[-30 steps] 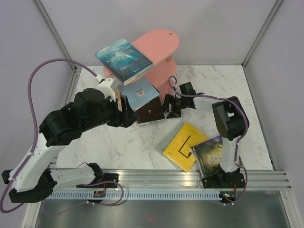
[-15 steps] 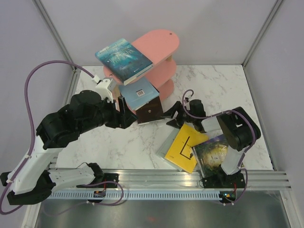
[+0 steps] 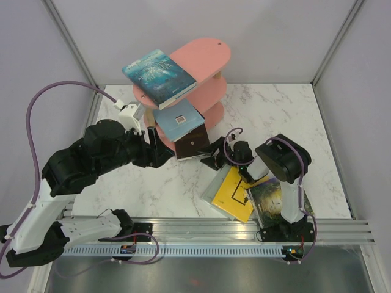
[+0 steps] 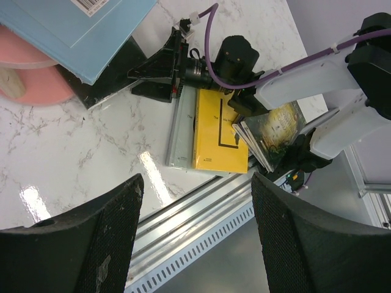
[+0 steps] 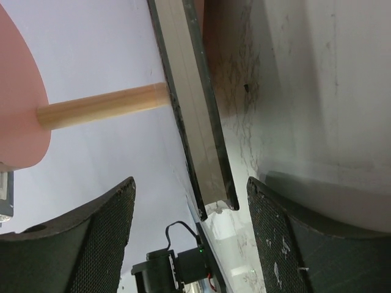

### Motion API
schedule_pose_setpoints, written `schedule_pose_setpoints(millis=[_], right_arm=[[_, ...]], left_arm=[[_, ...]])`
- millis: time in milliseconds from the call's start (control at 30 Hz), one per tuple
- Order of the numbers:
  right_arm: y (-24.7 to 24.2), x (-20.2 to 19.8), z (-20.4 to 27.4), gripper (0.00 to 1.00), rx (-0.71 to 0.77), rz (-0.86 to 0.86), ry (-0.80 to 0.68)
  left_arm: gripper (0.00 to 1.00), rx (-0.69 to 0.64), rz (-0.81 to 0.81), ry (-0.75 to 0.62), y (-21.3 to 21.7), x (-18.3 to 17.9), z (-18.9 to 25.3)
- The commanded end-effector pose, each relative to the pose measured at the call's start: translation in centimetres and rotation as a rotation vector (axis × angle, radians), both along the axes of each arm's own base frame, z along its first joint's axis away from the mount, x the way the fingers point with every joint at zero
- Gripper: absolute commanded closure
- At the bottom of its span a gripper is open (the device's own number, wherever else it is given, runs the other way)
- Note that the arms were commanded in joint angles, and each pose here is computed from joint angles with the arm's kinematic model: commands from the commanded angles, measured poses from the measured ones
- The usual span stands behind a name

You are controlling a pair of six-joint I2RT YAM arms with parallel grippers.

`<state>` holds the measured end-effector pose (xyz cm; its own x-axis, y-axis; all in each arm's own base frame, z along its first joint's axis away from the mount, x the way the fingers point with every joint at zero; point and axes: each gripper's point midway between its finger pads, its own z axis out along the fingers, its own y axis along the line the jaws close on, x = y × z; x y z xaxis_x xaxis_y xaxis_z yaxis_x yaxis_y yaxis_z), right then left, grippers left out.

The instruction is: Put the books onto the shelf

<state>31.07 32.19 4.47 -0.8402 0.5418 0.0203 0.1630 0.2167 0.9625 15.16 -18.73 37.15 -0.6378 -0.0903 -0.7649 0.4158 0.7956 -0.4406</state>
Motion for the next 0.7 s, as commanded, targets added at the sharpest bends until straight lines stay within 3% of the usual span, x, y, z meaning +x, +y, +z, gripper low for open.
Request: schedule_pose_setpoints(millis=[0, 367, 667], right_arm=[[-1.8, -2.1, -6.2, 0.23, -0.089, -0.105, 0.268], [-3.4, -0.6, -7.4, 0.35, -0.054, -0.276, 0.305], [-2.9, 1.3, -7.0, 0.53, -0.031, -0.302, 0.283]], left_arm=[[0.26, -0.033, 0.014, 0.001, 0.0, -0.1, 0.4], [0.26, -0.019, 0.017, 0.004, 0.1, 0.0, 0.0], [0.26, -0.012, 0.015, 0.009, 0.1, 0.0, -0.4]])
